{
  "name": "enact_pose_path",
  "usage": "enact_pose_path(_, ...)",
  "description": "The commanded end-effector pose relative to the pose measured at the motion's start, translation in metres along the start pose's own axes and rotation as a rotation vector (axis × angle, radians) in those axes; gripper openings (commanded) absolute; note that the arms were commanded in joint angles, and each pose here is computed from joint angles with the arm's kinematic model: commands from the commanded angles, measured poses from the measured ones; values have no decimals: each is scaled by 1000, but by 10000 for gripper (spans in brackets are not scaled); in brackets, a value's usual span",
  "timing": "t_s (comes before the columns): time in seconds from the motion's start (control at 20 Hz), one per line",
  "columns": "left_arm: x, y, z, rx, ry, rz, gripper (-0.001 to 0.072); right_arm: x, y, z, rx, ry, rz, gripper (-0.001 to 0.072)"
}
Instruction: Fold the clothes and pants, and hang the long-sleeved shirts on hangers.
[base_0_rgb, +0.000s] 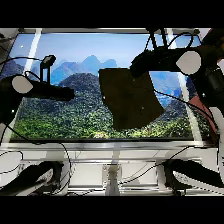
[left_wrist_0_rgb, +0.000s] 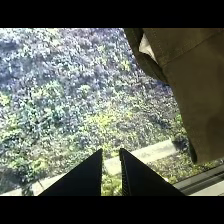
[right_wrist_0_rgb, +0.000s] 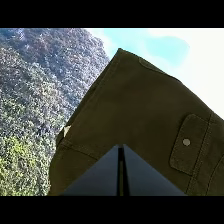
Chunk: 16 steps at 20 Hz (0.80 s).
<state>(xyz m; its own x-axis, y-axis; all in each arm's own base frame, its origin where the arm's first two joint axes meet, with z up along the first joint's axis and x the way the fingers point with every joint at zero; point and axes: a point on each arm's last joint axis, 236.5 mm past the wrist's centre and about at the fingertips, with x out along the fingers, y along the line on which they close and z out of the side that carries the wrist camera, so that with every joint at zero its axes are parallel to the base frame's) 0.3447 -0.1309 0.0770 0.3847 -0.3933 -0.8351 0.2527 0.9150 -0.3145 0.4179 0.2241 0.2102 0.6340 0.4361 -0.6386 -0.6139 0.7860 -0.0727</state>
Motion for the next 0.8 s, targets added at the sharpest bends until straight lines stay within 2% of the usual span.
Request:
enact_pose_path(0.0,0,0,0,0,1,0,131,0,0,0,0,0,0,40)
enact_pose_path(0.75,1,1,7,0,-26,4,131,0,0,0,0,0,0,41)
